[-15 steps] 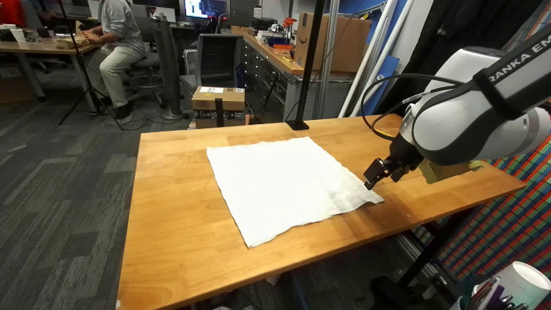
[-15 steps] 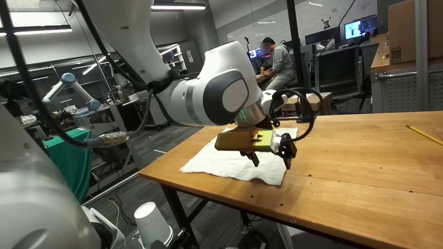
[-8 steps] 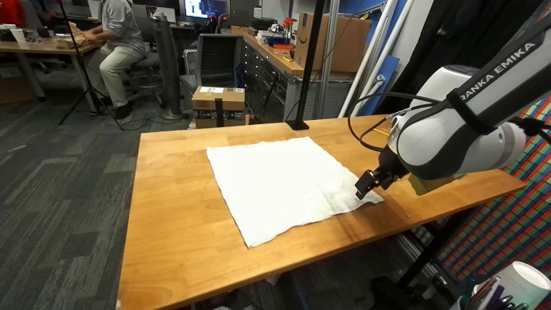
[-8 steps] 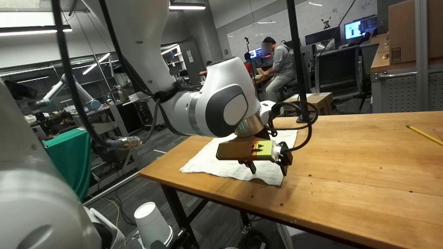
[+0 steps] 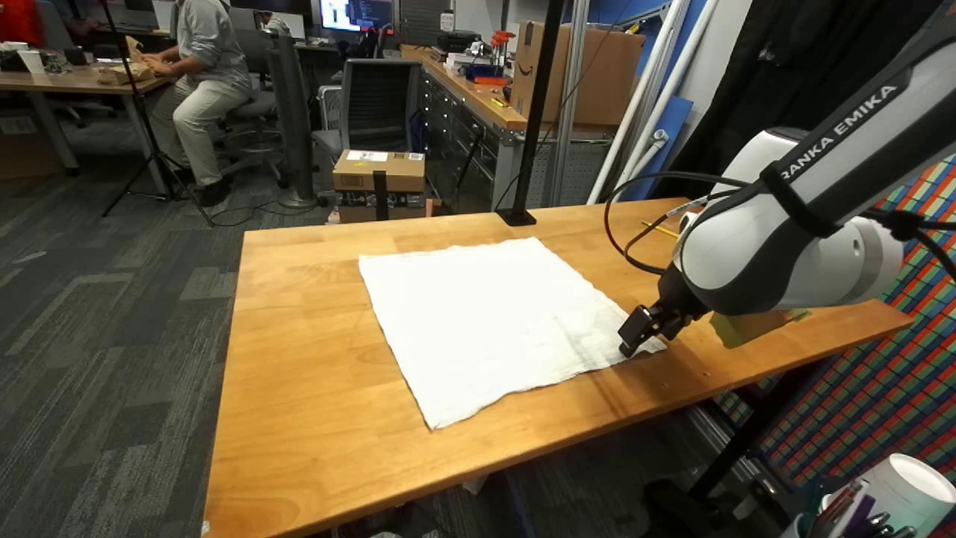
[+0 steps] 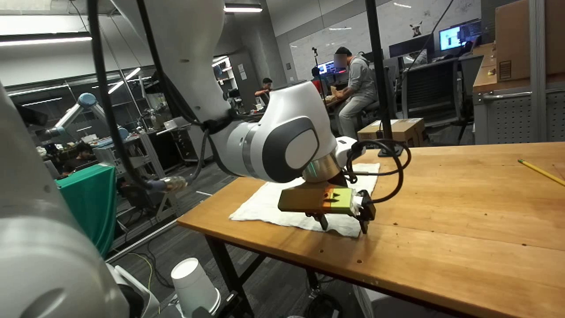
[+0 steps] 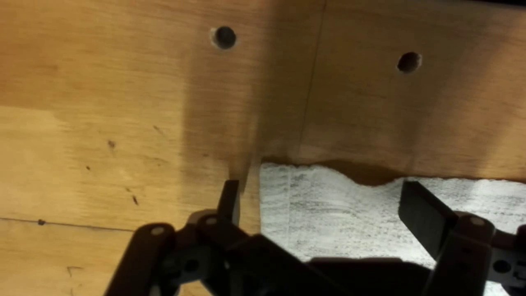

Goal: Fold the cloth on the table

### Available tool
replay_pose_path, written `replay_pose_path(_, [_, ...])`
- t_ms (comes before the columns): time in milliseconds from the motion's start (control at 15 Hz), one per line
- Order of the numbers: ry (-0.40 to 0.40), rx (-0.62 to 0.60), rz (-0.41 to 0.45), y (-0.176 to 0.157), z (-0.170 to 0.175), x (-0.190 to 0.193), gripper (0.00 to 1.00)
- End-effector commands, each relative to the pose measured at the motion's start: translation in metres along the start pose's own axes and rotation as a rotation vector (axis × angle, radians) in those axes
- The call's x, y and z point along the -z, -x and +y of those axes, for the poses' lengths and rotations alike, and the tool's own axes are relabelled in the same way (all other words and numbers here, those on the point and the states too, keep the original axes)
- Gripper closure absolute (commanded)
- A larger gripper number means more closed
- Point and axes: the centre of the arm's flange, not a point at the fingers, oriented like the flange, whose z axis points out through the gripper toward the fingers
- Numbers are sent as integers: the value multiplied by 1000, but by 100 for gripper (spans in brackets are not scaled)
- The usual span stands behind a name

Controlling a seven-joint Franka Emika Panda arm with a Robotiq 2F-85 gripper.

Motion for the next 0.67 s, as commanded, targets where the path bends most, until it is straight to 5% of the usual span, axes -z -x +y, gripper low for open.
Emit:
replay_pose_path(0, [-20,-23,3,4,9,-2,7])
replay_pose_path(267, [-30,-59,-6,7,11,-1,47])
replay_pose_path(600, [-41,-57,-31,13,5,7,83])
